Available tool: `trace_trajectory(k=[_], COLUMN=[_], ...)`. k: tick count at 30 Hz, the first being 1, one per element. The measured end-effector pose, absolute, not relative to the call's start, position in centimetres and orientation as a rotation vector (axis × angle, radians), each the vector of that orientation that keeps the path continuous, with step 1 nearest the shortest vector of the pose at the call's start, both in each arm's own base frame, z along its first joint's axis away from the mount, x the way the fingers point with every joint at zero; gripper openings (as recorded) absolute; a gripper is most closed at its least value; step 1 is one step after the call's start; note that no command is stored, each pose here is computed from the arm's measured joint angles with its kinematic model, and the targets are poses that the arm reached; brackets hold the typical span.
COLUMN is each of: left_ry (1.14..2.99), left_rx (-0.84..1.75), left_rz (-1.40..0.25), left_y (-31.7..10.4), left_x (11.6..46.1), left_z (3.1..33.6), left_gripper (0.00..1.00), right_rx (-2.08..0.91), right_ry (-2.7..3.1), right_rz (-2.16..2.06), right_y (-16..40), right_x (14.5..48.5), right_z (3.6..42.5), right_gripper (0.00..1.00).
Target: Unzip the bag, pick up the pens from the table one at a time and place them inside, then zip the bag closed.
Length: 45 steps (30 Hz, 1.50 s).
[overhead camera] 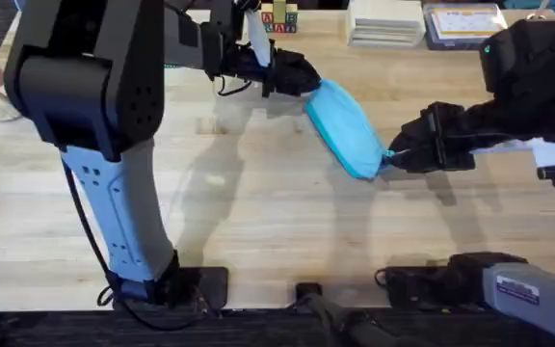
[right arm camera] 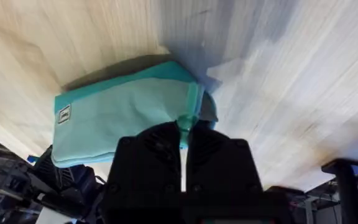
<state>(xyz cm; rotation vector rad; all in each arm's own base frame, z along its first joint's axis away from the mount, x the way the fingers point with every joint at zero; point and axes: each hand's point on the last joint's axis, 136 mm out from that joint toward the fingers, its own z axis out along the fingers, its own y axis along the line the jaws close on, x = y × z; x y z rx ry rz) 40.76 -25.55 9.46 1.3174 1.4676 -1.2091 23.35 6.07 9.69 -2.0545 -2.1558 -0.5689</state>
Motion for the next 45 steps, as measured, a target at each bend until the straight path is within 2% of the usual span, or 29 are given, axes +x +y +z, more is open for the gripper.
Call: trace_trajectory(k=[14,25,32,38,45], left_ry=[1.469,1.469,1.440,1.452,1.459], left_rx=[1.317,1.314,1.330,1.308,1.300], left_rz=[-1.210,-1.230,-1.271,-1.236,-1.227], left_y=[-25.5,-25.6,-26.5,-25.3,-24.9], left_x=[40.7,40.5,39.6,40.6,40.9], left_z=[9.5,9.5,9.8,9.8,9.8], left_gripper=[0.041,0.041,0.041,0.041,0.040], right_rx=[-2.014,-1.922,-1.879,-1.864,-1.876], right_ry=[-2.221,-2.520,-2.643,-2.641,-2.649], right_rz=[-0.577,-0.724,-0.622,-0.355,-0.245], right_y=[5.9,5.0,3.8,2.1,1.1], right_x=[23.4,23.4,21.4,18.2,17.7], right_z=[9.8,13.3,13.7,12.5,12.1], right_gripper=[0.033,0.034,0.034,0.033,0.034])
